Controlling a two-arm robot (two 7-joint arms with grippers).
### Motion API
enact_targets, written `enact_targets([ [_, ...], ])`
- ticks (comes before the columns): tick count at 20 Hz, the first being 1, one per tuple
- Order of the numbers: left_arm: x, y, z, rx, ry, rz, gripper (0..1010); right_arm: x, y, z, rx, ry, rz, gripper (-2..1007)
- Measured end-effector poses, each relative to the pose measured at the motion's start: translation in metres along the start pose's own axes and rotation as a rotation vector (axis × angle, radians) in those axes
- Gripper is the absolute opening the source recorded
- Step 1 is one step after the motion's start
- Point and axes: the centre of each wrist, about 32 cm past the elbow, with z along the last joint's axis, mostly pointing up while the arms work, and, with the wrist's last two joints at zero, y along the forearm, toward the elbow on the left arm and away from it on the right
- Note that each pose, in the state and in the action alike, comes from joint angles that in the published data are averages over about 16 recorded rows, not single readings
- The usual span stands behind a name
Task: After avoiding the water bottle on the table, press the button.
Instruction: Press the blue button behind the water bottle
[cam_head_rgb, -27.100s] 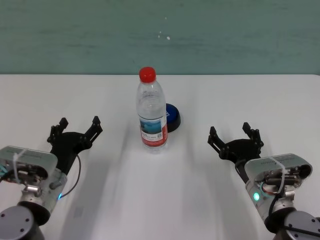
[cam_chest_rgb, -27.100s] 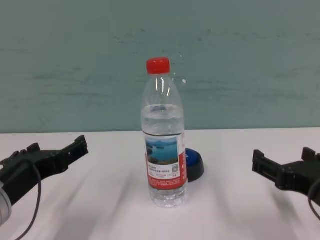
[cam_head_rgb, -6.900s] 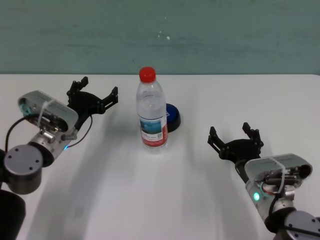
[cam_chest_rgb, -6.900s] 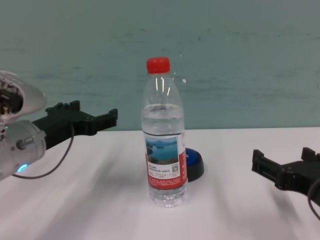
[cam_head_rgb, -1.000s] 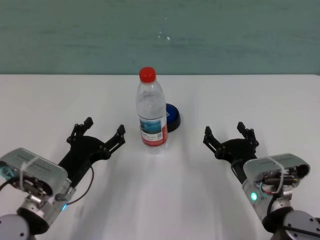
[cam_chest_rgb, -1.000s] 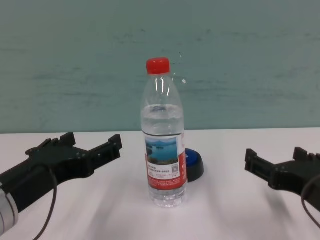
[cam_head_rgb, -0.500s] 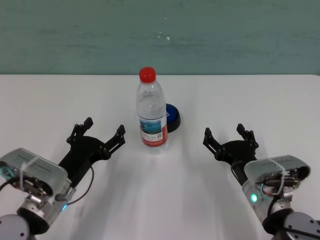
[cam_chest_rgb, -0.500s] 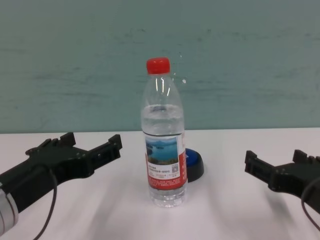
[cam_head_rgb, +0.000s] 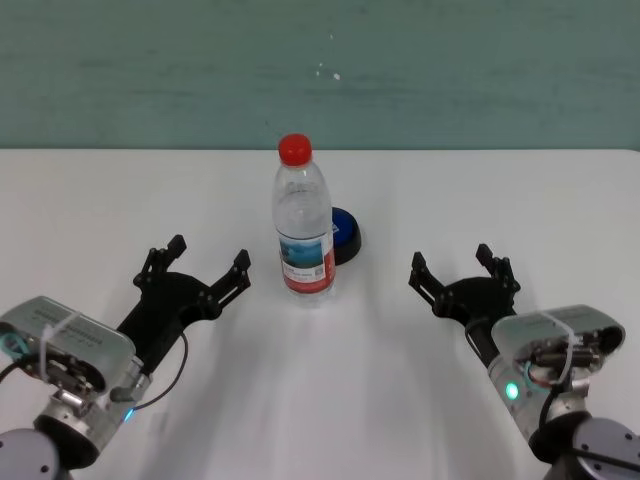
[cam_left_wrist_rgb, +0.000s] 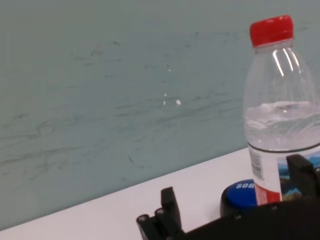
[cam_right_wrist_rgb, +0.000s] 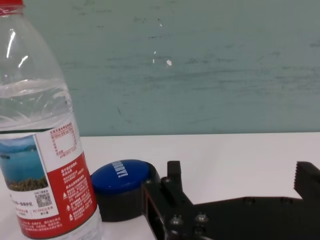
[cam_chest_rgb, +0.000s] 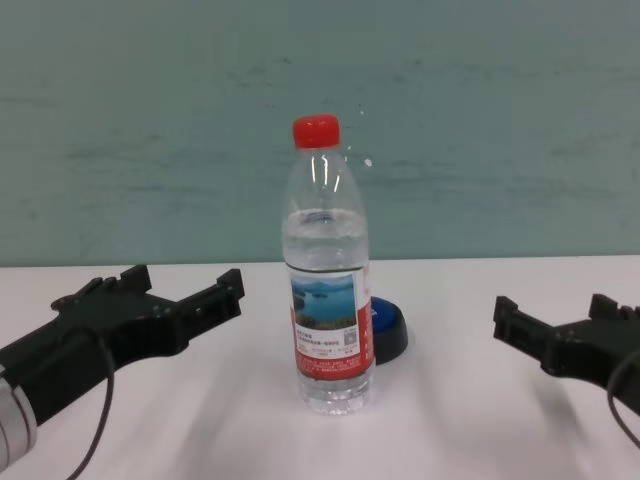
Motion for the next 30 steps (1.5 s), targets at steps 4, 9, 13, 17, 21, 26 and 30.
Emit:
enact_targets([
  [4,0.0000,0.000,0.0000,0.000,0.000,0.000,1010,0.0019,0.0018,0.0024,-0.003,-0.002,0.000,1004],
  [9,0.0000,0.000,0.0000,0.000,0.000,0.000,1010,0.0047,0.0052,0.0055,-0.006,-0.002,0.003,1004],
  [13,0.0000,0.000,0.0000,0.000,0.000,0.000,1010,0.0077,0.0095,0.0079,-0.009,0.001,0.010,1004],
  [17,0.0000,0.000,0.0000,0.000,0.000,0.000,1010,0.0114,0.0148,0.0098,-0.013,0.007,0.019,1004],
  [21,0.0000,0.000,0.0000,0.000,0.000,0.000,1010,0.0152,0.0210,0.0121,-0.014,0.008,0.028,1004],
  [26,0.0000,0.000,0.0000,0.000,0.000,0.000,1010,0.0204,0.0291,0.0151,-0.013,0.004,0.039,1004],
  [30,0.0000,0.000,0.0000,0.000,0.000,0.000,1010,0.0240,0.0353,0.0181,-0.012,-0.001,0.046,1004],
])
